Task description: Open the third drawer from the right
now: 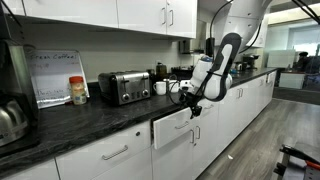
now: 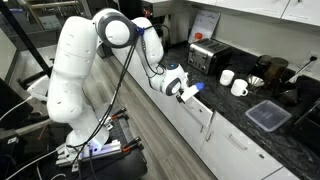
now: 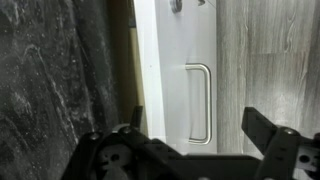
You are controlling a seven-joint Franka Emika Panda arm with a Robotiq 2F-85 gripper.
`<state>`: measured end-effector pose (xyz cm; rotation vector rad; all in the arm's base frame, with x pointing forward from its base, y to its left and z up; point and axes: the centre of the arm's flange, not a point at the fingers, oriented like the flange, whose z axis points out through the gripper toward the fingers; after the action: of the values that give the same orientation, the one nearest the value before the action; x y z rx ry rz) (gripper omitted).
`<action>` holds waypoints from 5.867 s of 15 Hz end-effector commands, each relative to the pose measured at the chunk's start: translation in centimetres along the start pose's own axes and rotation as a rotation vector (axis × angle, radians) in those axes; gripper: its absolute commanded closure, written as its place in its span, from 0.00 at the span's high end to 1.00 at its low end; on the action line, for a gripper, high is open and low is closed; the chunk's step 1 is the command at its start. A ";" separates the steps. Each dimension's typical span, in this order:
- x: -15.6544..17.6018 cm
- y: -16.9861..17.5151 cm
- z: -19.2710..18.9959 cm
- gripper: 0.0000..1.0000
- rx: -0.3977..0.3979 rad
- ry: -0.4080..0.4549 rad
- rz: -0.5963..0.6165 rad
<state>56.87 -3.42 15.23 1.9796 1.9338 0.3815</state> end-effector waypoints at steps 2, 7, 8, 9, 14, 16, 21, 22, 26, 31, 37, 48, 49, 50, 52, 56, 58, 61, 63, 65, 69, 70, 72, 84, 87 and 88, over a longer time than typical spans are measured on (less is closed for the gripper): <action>0.2 0.1 1.4 1.00 -0.028 0.016 -0.013; 0.7 -0.7 2.2 1.00 -0.028 0.031 -0.016; 1.0 -1.0 2.4 1.00 -0.030 0.040 -0.016; 1.2 -1.2 2.5 1.00 -0.030 0.047 -0.020; 2.1 -1.7 2.3 1.00 -0.035 0.070 -0.049; 2.4 -1.3 2.4 1.00 -0.047 0.076 -0.060; 3.0 -2.1 2.9 1.00 -0.038 0.099 -0.077; 3.1 -2.5 2.9 1.00 -0.029 0.104 -0.084; 3.6 -4.0 2.5 1.00 0.044 0.115 -0.086; 3.5 -5.1 0.8 1.00 0.085 0.115 -0.075; 3.5 -5.9 -1.6 1.00 0.167 0.106 -0.064; 4.6 -6.7 -6.2 1.00 0.457 0.166 0.058; 4.5 -6.8 -6.5 1.00 0.477 0.174 0.068; 4.5 -6.9 -6.8 1.00 0.496 0.176 0.075; 4.2 -7.1 -7.4 1.00 0.529 0.181 0.085; 3.7 -7.9 -8.5 1.00 0.590 0.190 0.091; 3.6 -8.3 -8.8 1.00 0.594 0.195 0.083; 3.4 -7.7 -8.9 1.00 0.566 0.181 0.065; 3.2 -6.4 -8.8 1.00 0.520 0.170 0.045; 2.8 -5.9 -8.1 1.00 0.496 0.162 0.040; 2.3 -6.2 -6.6 1.00 0.441 0.163 0.026; 2.5 -6.4 -6.0 1.00 0.428 0.166 0.017; 2.8 -7.1 -4.6 1.00 0.389 0.175 -0.022; 4.9 -9.8 -5.1 1.00 0.655 0.216 -0.141; 5.1 -10.4 -6.2 1.00 0.738 0.225 -0.161; 5.2 -10.5 -6.5 1.00 0.754 0.230 -0.163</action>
<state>45.64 2.25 14.89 2.2606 2.5662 -0.1461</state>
